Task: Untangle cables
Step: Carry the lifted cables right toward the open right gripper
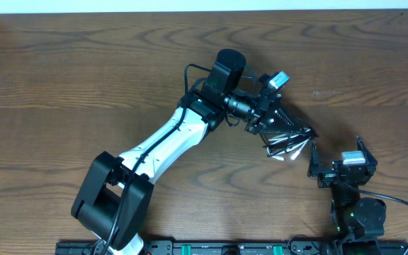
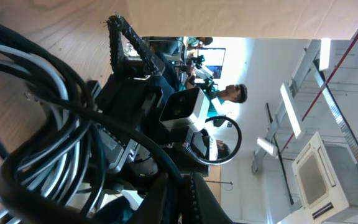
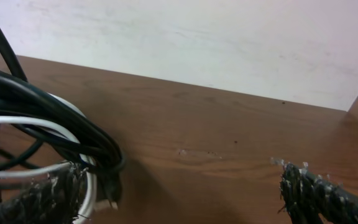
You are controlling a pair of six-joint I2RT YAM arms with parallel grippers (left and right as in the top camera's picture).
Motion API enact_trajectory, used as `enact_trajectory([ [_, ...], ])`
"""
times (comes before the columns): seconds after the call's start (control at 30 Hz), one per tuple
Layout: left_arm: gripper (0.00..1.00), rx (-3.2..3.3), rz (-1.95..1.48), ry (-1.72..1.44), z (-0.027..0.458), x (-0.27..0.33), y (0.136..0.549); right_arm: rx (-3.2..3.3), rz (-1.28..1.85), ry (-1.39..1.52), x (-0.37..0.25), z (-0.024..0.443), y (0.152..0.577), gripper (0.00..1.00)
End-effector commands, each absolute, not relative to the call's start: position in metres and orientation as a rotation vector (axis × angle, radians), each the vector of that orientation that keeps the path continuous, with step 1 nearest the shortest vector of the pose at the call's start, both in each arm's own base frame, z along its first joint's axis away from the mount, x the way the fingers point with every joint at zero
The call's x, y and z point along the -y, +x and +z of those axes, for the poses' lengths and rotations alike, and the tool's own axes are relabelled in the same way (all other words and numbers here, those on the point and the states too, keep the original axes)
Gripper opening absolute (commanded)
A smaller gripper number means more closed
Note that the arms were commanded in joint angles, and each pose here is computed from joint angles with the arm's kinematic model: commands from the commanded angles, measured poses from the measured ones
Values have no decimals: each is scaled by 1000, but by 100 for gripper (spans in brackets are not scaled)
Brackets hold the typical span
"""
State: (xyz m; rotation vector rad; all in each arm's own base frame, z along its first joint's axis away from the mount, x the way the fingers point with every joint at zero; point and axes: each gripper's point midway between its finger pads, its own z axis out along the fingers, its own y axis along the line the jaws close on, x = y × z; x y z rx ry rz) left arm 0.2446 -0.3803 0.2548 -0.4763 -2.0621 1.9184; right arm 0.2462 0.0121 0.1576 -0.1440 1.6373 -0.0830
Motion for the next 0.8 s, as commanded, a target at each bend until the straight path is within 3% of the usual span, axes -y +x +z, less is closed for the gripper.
enact_trajectory([
  [0.0,8,2057,1995,-614,274,376,241,-1637,-68,-143,-14,157,246,99],
  [0.77,8,2058,2000,-623,274,376,241,-1637,-68,-143,-14,157,246,99],
])
